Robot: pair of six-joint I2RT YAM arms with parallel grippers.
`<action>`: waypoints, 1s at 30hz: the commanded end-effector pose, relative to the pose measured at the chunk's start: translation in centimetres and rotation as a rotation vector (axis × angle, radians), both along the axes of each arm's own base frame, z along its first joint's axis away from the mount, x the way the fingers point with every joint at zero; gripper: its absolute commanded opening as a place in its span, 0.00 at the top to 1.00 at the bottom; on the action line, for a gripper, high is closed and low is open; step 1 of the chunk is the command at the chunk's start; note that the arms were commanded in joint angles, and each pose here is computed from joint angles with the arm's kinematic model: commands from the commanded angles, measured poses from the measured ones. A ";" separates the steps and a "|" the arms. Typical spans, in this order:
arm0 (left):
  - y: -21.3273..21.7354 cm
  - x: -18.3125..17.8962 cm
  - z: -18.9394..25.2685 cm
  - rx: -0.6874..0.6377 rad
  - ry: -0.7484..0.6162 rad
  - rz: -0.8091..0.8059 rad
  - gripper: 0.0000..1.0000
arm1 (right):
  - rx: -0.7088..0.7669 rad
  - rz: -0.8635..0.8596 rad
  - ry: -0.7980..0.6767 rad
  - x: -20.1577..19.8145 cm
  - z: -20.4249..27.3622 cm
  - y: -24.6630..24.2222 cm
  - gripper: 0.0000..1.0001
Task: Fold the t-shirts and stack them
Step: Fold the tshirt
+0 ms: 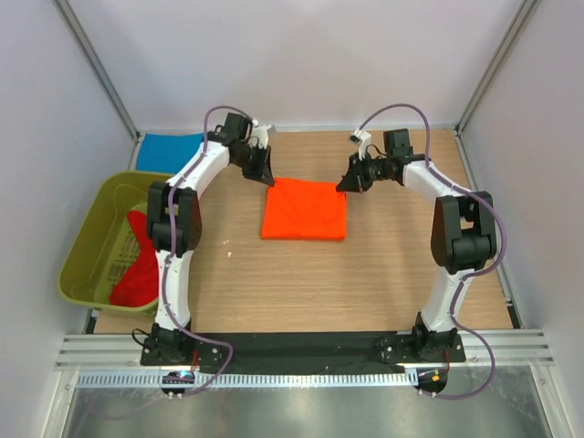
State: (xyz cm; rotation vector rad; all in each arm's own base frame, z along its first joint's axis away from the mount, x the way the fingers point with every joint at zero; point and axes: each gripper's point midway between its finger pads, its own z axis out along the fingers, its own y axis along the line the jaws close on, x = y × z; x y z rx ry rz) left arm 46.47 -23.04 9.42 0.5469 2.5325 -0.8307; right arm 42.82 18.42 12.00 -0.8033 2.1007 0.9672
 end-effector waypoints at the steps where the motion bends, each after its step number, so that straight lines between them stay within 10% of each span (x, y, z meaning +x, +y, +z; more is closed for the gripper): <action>1: 0.6 1.6 4.0 0.000 -0.115 0.080 1.00 | 0.007 -0.010 -0.116 1.0 3.2 0.3 0.98; 30: 1.8 8.4 6.7 -0.020 -0.329 0.287 1.00 | -0.008 -0.123 -0.229 4.3 3.7 -0.3 0.99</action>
